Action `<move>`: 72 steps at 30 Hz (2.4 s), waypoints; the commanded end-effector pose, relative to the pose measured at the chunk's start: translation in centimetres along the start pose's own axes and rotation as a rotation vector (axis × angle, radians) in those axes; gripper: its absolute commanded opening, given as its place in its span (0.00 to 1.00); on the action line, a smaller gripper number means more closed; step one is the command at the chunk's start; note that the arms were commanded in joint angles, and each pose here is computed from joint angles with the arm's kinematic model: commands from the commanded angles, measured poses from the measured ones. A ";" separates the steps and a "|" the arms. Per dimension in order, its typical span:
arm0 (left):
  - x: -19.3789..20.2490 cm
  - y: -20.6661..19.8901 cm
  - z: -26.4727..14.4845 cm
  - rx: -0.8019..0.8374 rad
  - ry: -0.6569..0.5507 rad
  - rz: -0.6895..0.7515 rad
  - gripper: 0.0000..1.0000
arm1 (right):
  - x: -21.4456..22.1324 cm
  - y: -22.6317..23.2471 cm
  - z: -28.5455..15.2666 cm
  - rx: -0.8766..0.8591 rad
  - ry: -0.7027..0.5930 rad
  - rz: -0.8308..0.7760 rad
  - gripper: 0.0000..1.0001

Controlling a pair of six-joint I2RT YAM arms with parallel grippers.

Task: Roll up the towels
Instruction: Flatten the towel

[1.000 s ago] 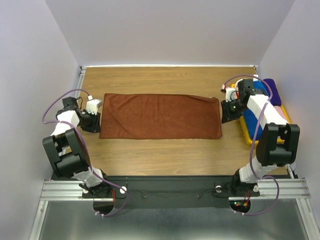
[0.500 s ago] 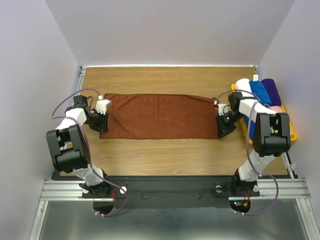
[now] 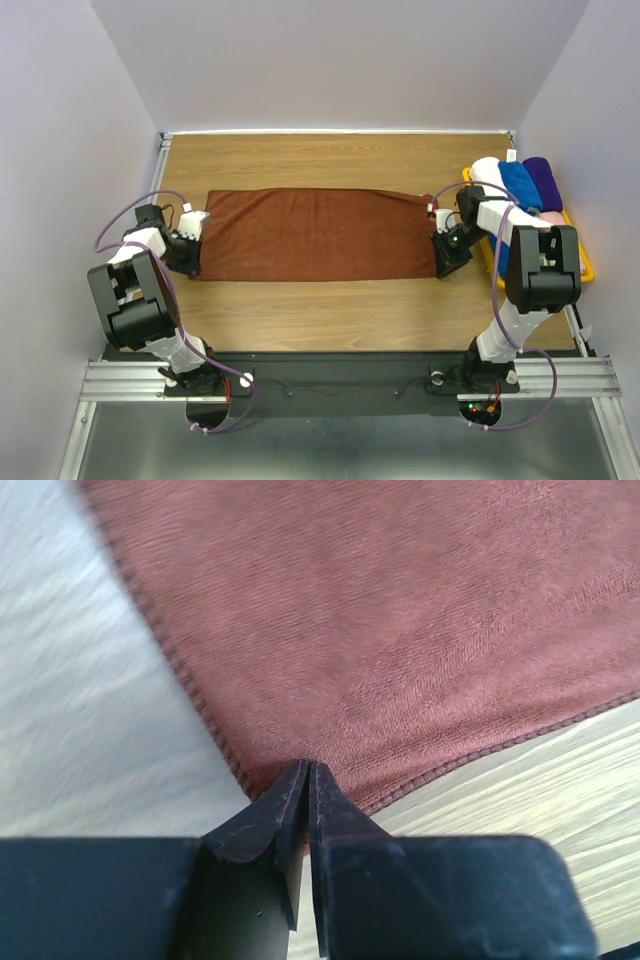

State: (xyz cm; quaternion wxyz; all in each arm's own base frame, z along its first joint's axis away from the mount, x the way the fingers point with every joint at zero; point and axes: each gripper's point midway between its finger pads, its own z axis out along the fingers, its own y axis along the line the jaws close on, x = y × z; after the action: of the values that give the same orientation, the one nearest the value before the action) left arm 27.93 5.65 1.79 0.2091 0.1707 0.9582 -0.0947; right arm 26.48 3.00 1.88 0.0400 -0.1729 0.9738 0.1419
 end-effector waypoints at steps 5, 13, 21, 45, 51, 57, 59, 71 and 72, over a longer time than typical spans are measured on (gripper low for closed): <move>6.1 2.5 -1.9 -0.073 0.181 -0.044 0.13 | 2.7 0.2 0.8 0.023 0.065 -0.064 0.24; 7.5 0.9 -2.4 -0.031 0.206 -0.014 0.13 | 4.4 2.2 0.6 -0.065 0.141 -0.148 0.24; 6.6 -0.5 -3.5 0.028 0.166 0.020 0.21 | 3.3 3.1 -1.2 -0.089 0.101 -0.172 0.30; -9.2 0.5 -10.2 0.122 -0.247 0.114 0.55 | -23.5 -1.9 -6.7 0.017 -0.383 0.009 0.51; -9.0 0.2 -9.9 0.121 -0.258 0.107 0.63 | -22.8 -3.2 -3.2 0.026 -0.330 0.027 0.60; -9.0 0.2 -9.8 0.127 -0.261 0.103 0.63 | -21.5 -3.0 -1.1 -0.007 -0.291 0.027 0.53; -9.1 0.2 -9.6 0.132 -0.261 0.097 0.63 | -20.9 -2.3 -0.4 -0.050 -0.274 0.027 0.50; -9.5 0.1 -9.7 0.145 -0.273 0.084 0.63 | -19.5 -0.1 -2.2 -0.108 -0.311 -0.060 0.20; -9.4 0.0 -9.6 0.149 -0.271 0.083 0.63 | -19.3 -0.1 -2.5 -0.099 -0.318 -0.066 0.21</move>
State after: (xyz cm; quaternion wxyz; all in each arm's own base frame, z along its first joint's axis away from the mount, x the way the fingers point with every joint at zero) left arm 32.52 6.17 13.89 0.3183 0.2129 0.9093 -0.1628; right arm 44.18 7.62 3.11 0.1380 -0.1480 0.9575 0.2056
